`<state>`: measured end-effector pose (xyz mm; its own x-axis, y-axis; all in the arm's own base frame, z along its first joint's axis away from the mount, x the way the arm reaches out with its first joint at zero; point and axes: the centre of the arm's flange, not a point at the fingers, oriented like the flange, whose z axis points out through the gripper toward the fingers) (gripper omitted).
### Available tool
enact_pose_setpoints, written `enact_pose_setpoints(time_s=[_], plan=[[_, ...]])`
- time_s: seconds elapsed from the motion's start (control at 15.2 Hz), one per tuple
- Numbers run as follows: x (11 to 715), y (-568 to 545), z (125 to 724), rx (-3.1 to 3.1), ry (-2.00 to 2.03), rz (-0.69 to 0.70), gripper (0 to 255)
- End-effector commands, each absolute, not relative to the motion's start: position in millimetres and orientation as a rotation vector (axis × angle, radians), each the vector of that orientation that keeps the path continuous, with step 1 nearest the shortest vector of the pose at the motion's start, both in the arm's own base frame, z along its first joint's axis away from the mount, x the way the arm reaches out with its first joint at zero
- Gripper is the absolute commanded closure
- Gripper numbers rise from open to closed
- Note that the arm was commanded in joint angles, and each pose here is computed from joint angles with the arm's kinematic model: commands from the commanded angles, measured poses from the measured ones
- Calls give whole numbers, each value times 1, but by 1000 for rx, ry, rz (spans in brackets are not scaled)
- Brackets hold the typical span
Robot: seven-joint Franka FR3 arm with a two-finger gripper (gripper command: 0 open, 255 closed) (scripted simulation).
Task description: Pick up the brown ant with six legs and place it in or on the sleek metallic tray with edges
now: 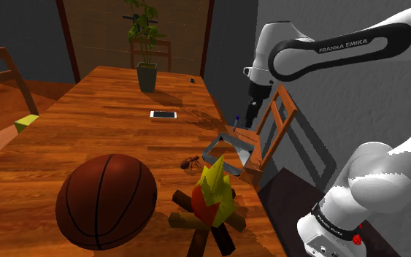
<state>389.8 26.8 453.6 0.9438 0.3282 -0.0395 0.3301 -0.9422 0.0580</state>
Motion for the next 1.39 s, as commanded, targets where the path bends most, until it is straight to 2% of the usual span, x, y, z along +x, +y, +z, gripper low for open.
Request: enact_pose_setpoints(time_s=[0.0,1.32], plan=[[404,35,438,3036,593,-37,0],[520,155,261,2950,1330,4,0]])
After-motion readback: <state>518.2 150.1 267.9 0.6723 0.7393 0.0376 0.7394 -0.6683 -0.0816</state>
